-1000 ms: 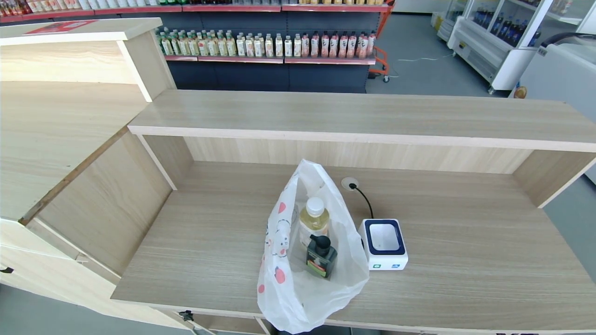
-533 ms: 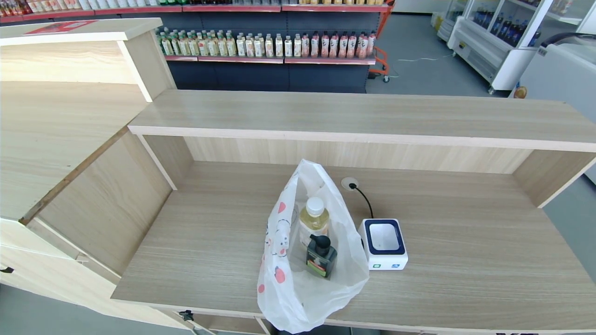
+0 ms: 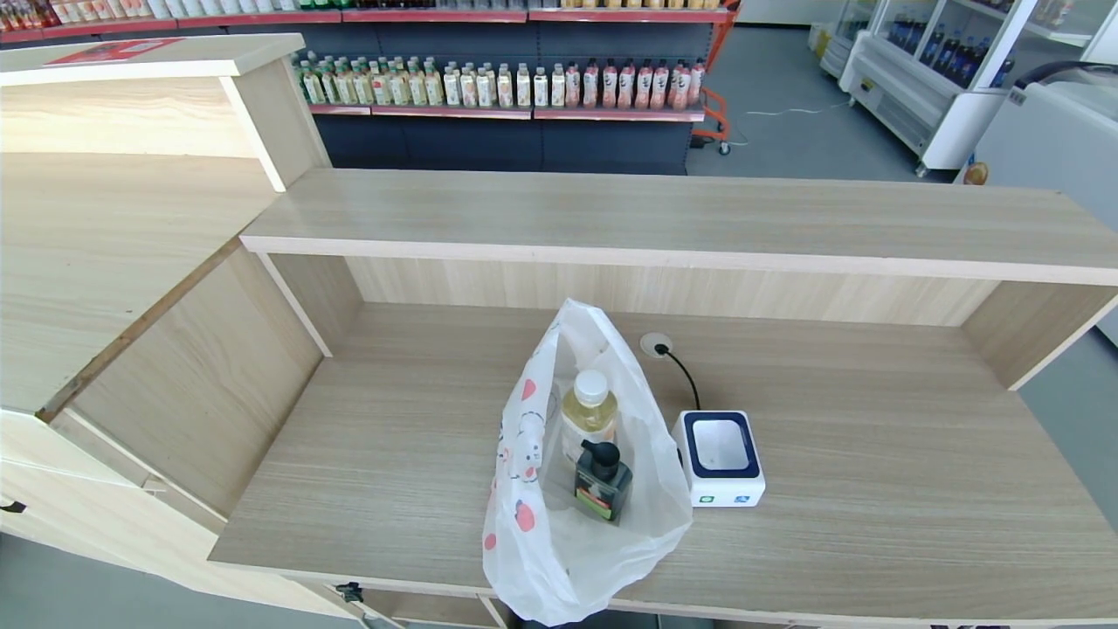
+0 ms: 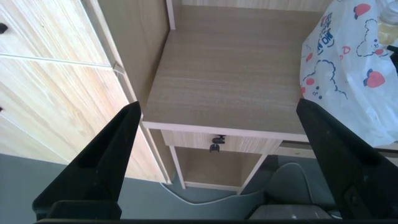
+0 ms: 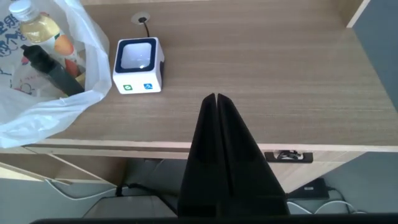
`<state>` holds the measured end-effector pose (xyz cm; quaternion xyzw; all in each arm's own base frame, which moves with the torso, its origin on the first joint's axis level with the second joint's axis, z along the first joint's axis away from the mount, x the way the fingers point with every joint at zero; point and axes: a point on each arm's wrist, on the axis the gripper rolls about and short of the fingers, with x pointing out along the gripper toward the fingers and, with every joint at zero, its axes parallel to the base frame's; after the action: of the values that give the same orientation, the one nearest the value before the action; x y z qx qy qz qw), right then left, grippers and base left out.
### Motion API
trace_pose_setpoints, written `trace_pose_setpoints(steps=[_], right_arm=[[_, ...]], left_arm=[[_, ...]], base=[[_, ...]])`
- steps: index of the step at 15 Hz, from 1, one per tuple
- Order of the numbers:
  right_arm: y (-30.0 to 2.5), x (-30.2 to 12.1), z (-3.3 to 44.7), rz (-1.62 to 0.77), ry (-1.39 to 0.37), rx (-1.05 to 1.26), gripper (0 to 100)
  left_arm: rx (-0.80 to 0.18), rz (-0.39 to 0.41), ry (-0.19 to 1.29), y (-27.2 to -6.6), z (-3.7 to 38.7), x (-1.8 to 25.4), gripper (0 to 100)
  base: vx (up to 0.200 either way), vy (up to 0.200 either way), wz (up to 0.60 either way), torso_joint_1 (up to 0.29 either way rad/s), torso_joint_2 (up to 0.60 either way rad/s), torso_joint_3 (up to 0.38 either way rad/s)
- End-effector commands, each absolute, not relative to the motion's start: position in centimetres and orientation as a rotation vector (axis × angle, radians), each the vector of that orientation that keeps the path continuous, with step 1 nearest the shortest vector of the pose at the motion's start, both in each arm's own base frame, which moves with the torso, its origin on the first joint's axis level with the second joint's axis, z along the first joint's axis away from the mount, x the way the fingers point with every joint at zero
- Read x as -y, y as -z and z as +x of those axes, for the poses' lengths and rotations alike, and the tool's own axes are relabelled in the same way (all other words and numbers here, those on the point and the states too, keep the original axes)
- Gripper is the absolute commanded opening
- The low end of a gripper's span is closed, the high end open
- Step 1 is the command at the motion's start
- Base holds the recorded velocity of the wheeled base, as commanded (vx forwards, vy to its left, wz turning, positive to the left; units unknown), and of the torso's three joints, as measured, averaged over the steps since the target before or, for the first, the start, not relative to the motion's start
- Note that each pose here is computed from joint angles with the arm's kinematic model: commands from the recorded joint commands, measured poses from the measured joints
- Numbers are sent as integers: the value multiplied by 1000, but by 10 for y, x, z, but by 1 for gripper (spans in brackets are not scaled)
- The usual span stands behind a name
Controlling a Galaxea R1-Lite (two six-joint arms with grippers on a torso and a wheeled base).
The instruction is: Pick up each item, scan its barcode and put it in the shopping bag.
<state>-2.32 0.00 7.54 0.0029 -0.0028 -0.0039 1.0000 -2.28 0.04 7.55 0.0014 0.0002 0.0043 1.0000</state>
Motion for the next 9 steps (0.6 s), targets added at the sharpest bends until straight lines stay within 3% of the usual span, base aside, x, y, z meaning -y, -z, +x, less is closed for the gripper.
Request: trace_pose_setpoints(steps=[1, 9], right_arm=[[-75, 0, -23, 6, 8, 0, 0], [-75, 0, -23, 6, 8, 0, 0]], left_arm=[[0, 5, -9, -75, -23, 0, 100], [0, 3, -9, -75, -23, 0, 100]], base=[[0, 0, 0, 0, 0, 0], [0, -200, 0, 5, 2, 3]])
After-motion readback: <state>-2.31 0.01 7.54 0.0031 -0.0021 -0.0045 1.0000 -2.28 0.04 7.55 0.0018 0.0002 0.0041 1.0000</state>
